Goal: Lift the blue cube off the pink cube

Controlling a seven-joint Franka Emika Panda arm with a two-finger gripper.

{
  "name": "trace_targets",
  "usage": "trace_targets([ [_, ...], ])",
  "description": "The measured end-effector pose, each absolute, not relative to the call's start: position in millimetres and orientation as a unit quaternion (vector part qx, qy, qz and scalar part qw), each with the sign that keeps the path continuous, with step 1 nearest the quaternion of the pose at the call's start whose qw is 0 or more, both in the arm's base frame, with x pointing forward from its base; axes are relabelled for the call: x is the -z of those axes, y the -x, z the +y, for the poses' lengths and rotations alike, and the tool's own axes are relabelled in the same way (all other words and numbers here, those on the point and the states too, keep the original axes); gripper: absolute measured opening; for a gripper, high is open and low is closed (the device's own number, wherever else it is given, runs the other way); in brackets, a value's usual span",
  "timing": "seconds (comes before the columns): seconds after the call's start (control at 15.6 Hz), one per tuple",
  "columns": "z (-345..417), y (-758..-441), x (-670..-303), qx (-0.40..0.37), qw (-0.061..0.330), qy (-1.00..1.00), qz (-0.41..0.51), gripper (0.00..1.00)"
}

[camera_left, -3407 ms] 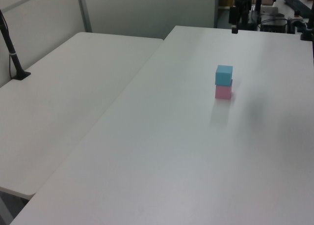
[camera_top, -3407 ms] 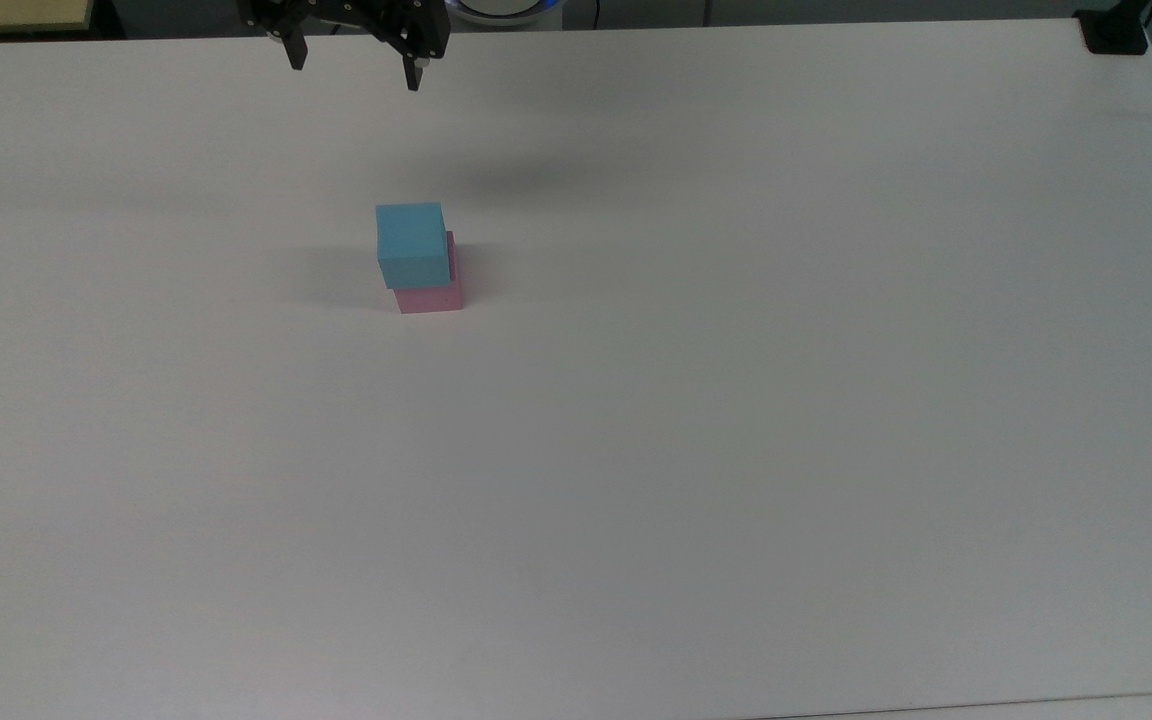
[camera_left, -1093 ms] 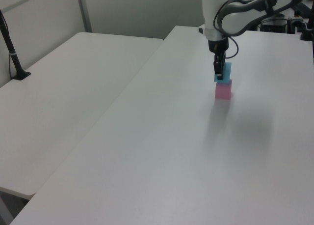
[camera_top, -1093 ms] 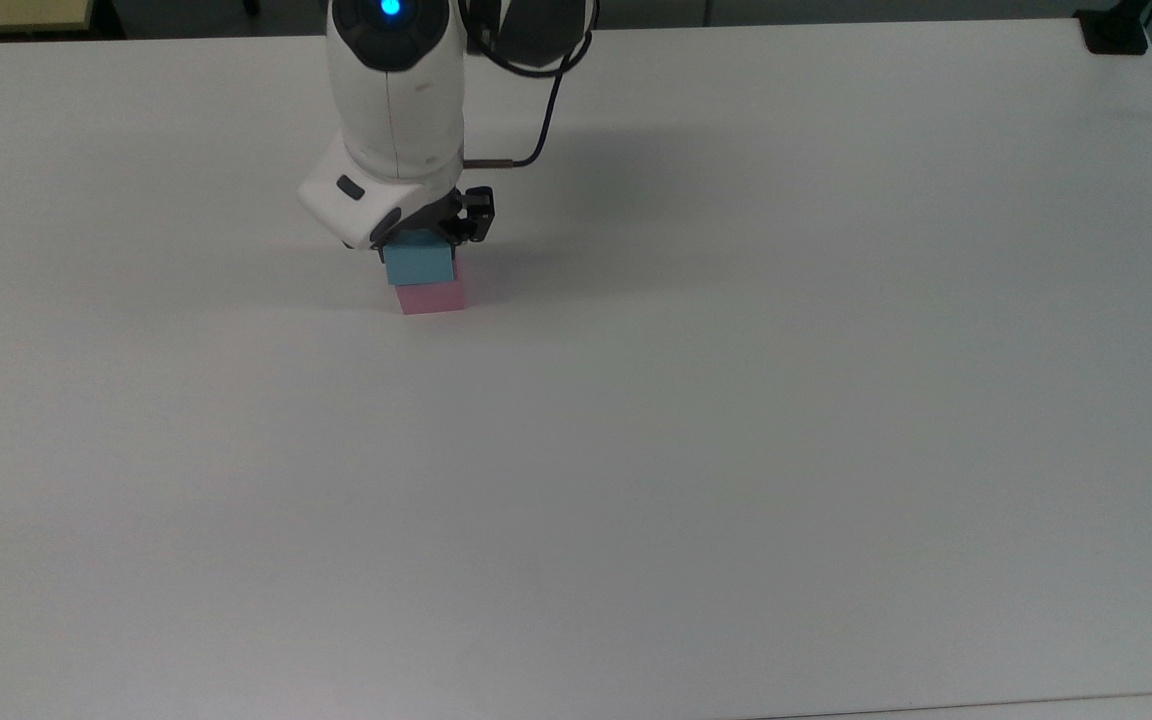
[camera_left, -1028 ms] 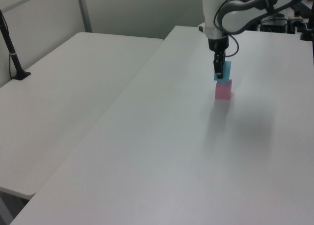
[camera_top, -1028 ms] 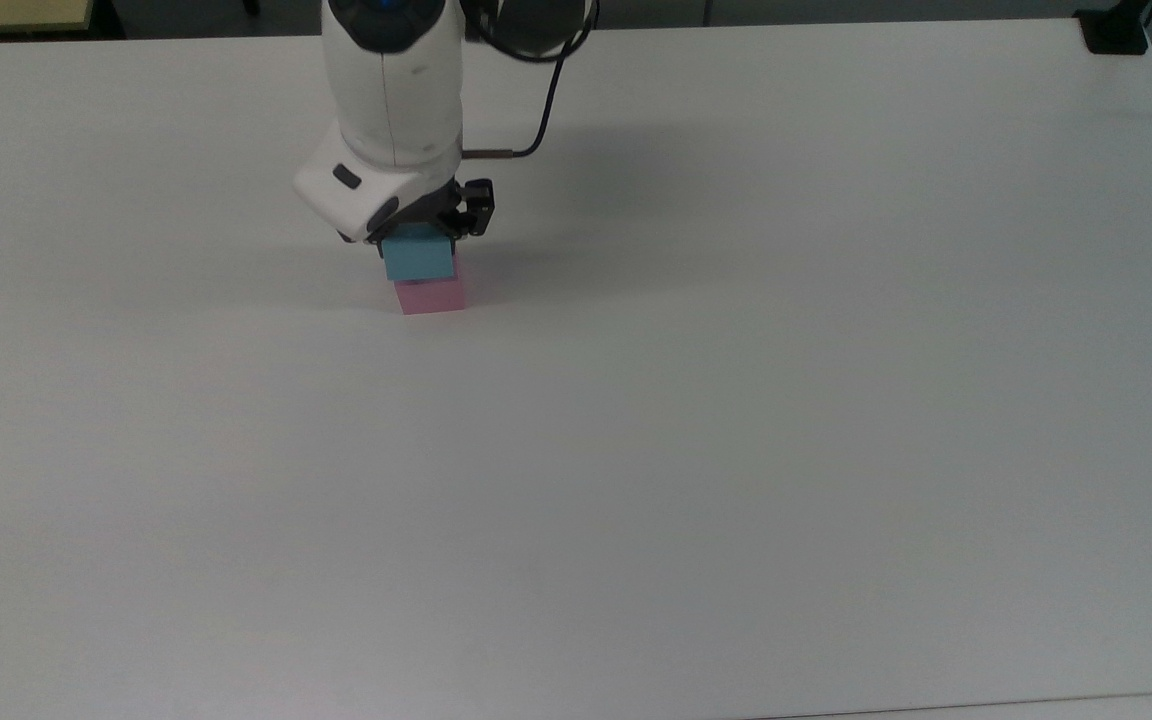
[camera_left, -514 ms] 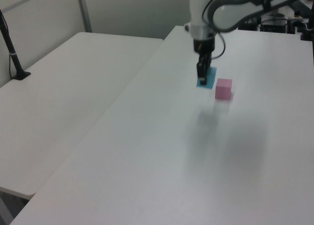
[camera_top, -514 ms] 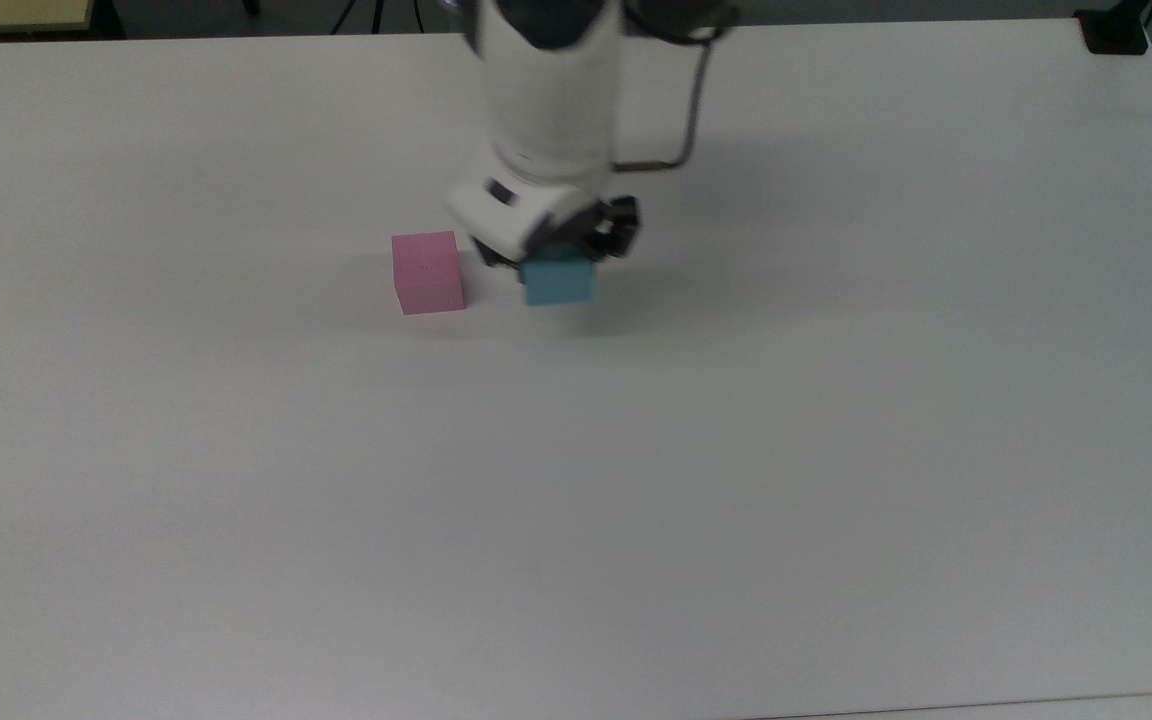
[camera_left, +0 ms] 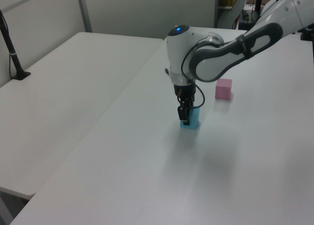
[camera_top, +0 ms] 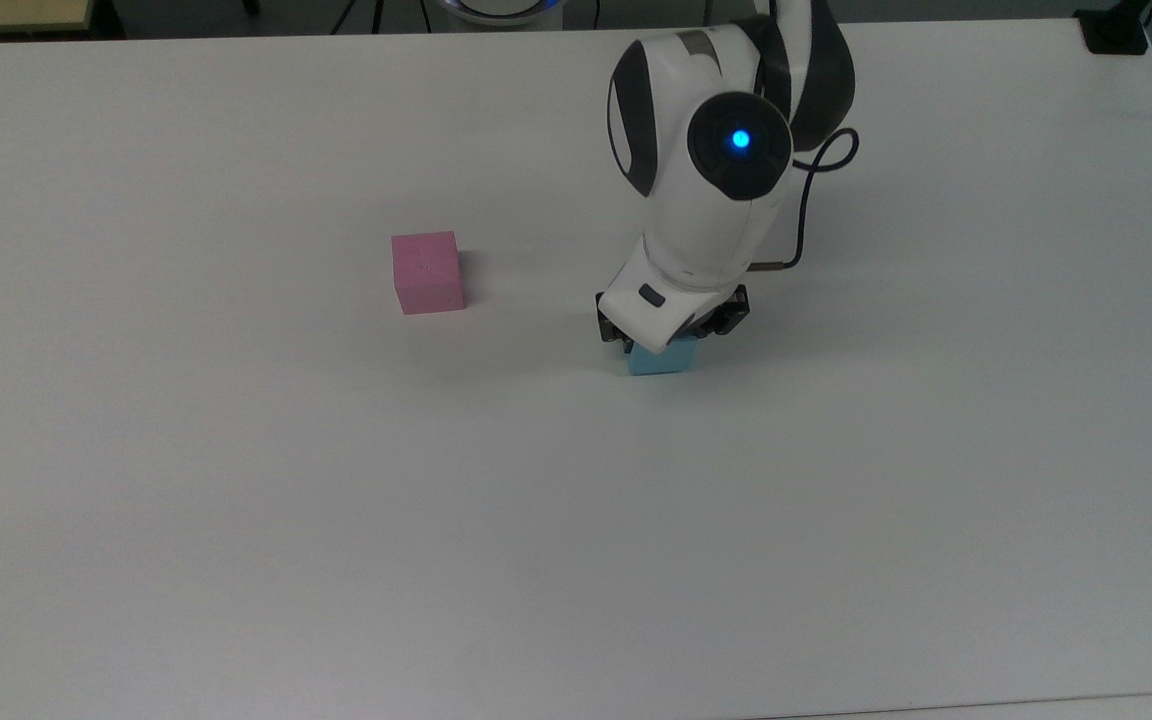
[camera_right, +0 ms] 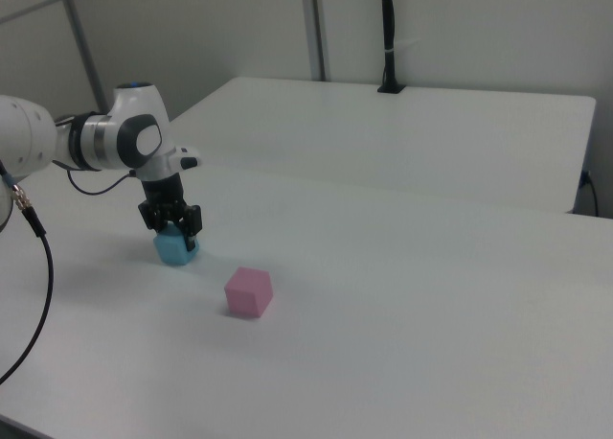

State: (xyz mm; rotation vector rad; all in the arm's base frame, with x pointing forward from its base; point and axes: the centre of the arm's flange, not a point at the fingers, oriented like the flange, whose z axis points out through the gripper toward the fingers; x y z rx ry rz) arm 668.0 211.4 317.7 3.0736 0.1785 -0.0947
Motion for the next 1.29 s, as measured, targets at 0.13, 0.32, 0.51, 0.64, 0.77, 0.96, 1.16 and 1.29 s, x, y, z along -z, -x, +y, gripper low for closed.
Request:
trace_targets([
  [0.13,213.2,-670.2,-314.3,0.028,0.032,-0.998,0.051,0.75],
  [0.32,215.2,-672.8,-326.1,0.018,0.03,-0.998,0.044,0.99],
  [0.51,192.3,-673.7,-392.5,-0.017,0.016,-0.999,0.025,1.0],
  [0.64,147.6,-658.6,-454.0,-0.012,0.016,-1.0,0.002,1.0],
  [0.77,95.3,-633.5,-506.5,-0.002,0.027,-0.999,-0.022,1.0],
  [0.96,35.8,-600.4,-550.4,0.0,0.042,-0.998,-0.055,1.0],
  [1.16,5.9,-584.1,-565.1,-0.003,0.039,-0.996,-0.078,1.0],
  [1.29,0.6,-580.2,-564.7,0.005,0.04,-0.996,-0.08,1.0],
])
